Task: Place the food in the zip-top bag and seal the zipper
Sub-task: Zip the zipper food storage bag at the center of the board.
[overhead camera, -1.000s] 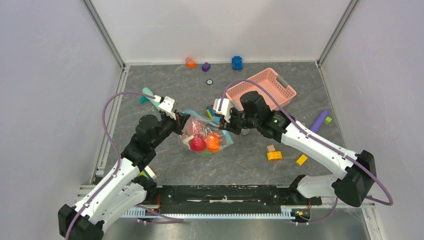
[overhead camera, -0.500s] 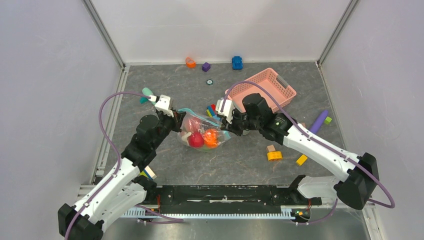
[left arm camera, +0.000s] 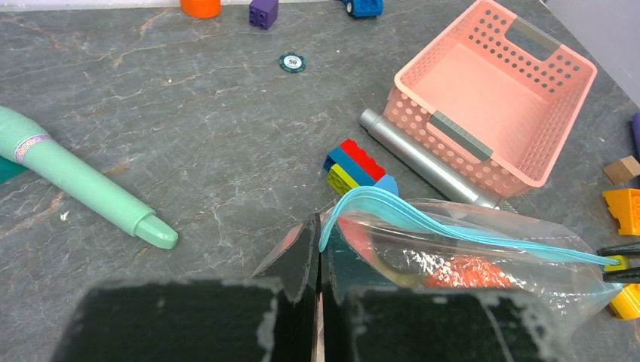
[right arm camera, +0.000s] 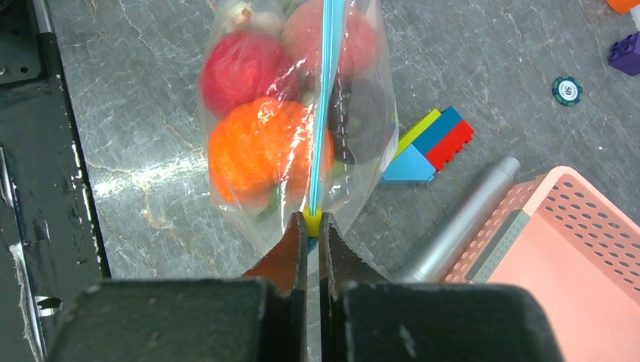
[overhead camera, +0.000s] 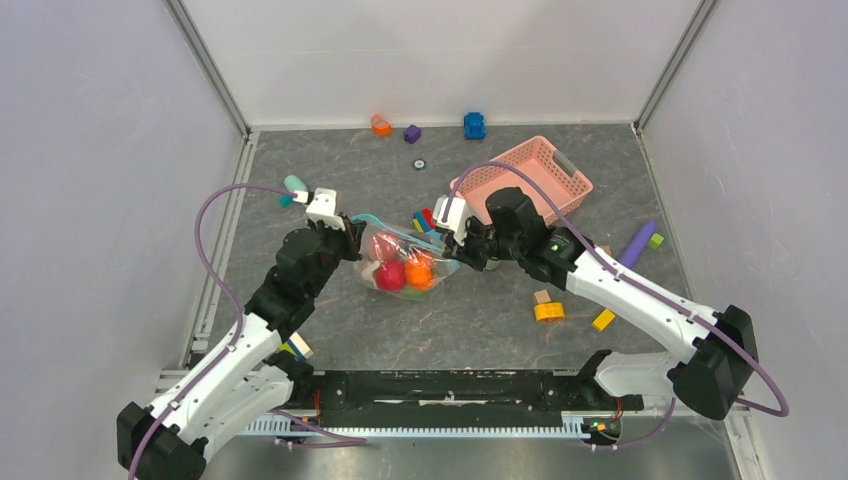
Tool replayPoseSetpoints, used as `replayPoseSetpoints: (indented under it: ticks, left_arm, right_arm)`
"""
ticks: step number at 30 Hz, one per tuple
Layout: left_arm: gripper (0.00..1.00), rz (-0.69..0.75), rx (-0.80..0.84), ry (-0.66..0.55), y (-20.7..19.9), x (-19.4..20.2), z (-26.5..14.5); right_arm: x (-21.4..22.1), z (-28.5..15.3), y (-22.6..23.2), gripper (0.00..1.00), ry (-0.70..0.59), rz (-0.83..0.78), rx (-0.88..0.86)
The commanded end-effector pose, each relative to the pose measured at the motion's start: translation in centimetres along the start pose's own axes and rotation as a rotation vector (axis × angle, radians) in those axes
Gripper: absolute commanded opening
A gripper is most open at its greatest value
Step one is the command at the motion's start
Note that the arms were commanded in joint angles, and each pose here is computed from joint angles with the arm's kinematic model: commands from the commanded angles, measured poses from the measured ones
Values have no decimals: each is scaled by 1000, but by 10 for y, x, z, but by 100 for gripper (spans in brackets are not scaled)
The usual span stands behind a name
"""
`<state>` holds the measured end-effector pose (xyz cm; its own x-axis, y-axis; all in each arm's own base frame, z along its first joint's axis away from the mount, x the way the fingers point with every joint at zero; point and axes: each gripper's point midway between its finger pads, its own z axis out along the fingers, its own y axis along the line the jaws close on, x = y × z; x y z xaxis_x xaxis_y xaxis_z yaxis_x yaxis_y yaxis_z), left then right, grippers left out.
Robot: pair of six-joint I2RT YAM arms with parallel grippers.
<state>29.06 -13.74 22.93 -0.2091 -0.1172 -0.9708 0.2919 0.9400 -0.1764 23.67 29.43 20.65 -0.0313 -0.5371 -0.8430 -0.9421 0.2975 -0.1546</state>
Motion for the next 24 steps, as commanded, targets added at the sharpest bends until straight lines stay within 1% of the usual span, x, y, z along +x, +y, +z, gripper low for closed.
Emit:
replayPoseSetpoints:
  ticks: [1, 13, 24]
  left_arm:
    - [2, -29, -362, -166, 66, -48, -8]
    - [2, -47, -430, -163, 78, -46, -7]
    - [2, -58, -455, -153, 86, -42, -5]
  right_arm:
    - [54, -23, 8, 0, 193, 96, 15]
    - [68, -29, 2, 0, 223, 123, 41]
    - [88, -35, -8, 0, 255, 203, 82]
